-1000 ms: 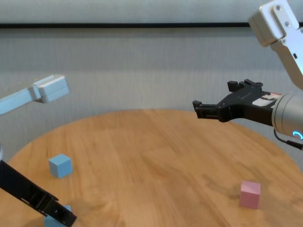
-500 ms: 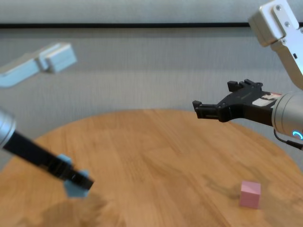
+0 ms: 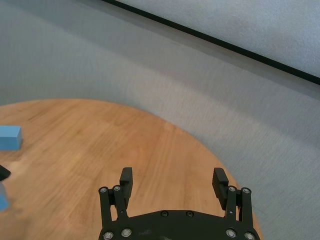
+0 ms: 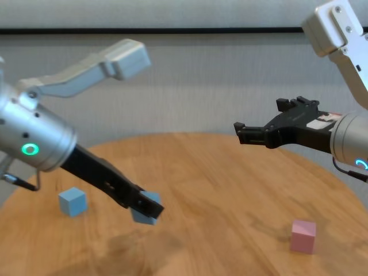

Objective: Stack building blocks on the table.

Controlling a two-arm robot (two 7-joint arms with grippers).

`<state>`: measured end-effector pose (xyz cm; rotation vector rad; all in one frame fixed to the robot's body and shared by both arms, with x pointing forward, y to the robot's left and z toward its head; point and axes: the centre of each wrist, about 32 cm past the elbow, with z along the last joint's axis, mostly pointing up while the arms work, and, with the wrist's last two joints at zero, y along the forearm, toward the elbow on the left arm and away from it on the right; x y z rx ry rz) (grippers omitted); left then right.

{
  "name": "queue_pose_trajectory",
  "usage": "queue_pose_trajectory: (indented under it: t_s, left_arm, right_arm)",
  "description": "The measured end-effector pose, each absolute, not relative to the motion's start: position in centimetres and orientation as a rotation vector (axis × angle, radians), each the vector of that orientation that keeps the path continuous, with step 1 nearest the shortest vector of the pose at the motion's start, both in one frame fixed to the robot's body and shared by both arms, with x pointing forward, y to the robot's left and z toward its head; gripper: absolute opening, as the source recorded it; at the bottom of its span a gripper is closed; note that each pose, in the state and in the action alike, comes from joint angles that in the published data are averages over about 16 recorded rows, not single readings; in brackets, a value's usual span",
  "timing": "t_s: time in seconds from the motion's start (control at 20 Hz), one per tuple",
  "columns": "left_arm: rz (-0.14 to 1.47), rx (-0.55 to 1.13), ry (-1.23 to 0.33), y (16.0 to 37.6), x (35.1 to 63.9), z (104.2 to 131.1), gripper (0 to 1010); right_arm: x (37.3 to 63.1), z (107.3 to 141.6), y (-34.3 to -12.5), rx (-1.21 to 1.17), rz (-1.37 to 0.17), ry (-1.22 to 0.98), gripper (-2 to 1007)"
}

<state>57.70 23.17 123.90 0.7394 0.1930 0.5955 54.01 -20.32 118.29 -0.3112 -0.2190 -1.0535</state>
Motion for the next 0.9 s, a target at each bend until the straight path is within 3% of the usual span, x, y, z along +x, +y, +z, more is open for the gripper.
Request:
queue_pose_trajectory:
  t_s: [0.4,0.9]
  left_arm:
    - [0.509,0.774,0.096,21.3,59.2,123.6,563]
    - [0.493,0.787,0.074,20.9,59.5,123.4,588]
  right_arm:
    - [54.0,118.3,-20.3,-0.311,-1.054,-0.219,1004]
    - [54.0,118.3,-20.3,-0.311,-1.054,-0.219,1004]
